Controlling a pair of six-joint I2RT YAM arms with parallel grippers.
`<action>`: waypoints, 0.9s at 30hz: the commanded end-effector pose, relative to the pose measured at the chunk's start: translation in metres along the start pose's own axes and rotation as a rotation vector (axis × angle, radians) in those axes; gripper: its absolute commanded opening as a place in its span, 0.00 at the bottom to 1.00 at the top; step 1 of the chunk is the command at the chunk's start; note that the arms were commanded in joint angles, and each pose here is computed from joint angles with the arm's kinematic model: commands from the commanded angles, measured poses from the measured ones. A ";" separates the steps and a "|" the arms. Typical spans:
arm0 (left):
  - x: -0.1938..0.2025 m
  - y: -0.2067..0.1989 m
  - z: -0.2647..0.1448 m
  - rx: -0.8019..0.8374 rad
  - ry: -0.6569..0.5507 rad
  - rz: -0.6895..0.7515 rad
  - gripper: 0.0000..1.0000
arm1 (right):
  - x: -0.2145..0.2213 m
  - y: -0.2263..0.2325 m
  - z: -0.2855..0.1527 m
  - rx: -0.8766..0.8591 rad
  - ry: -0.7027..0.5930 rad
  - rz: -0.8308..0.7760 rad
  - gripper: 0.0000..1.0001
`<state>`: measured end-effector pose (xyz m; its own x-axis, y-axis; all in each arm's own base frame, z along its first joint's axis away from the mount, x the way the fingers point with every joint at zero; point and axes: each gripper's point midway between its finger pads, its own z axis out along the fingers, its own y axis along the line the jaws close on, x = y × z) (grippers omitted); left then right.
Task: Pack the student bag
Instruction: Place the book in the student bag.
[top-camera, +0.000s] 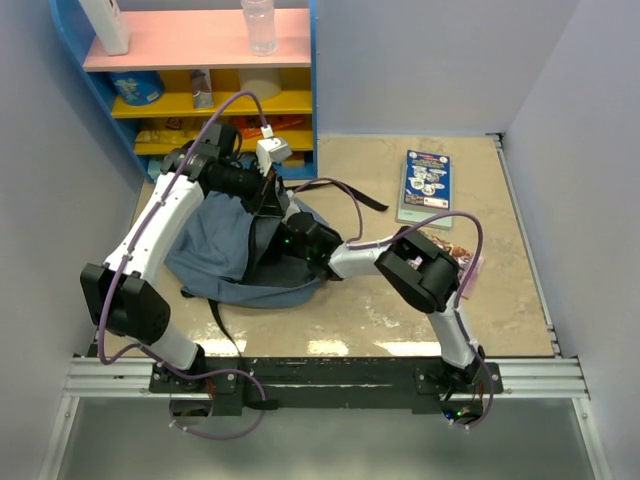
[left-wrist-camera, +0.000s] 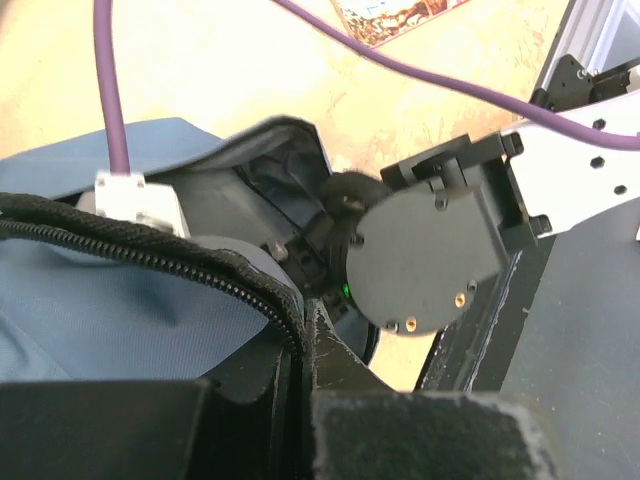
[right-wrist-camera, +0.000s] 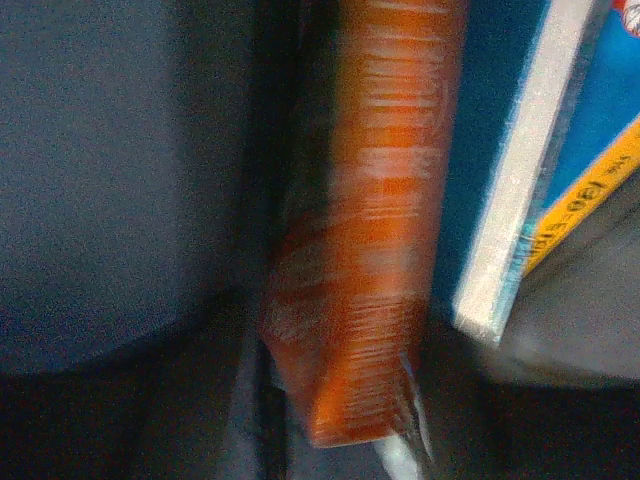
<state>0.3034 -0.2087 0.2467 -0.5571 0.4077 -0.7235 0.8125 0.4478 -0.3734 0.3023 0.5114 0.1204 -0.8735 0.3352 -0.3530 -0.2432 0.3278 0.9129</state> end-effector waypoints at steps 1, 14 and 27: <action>-0.011 -0.019 -0.012 0.021 -0.050 0.065 0.00 | -0.016 0.035 -0.009 -0.023 -0.076 -0.072 0.87; -0.005 -0.015 -0.004 0.035 -0.045 0.056 0.00 | -0.101 -0.004 -0.158 0.187 -0.196 -0.223 0.99; 0.001 -0.013 0.002 0.048 -0.040 0.051 0.00 | -0.283 -0.143 -0.371 0.666 -0.641 -0.081 0.98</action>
<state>0.2984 -0.2085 0.2403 -0.5457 0.4084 -0.7317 0.8204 0.4381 -0.3673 0.4170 0.0875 0.1882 -0.4091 0.6703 -0.6192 0.0578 0.6962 0.7155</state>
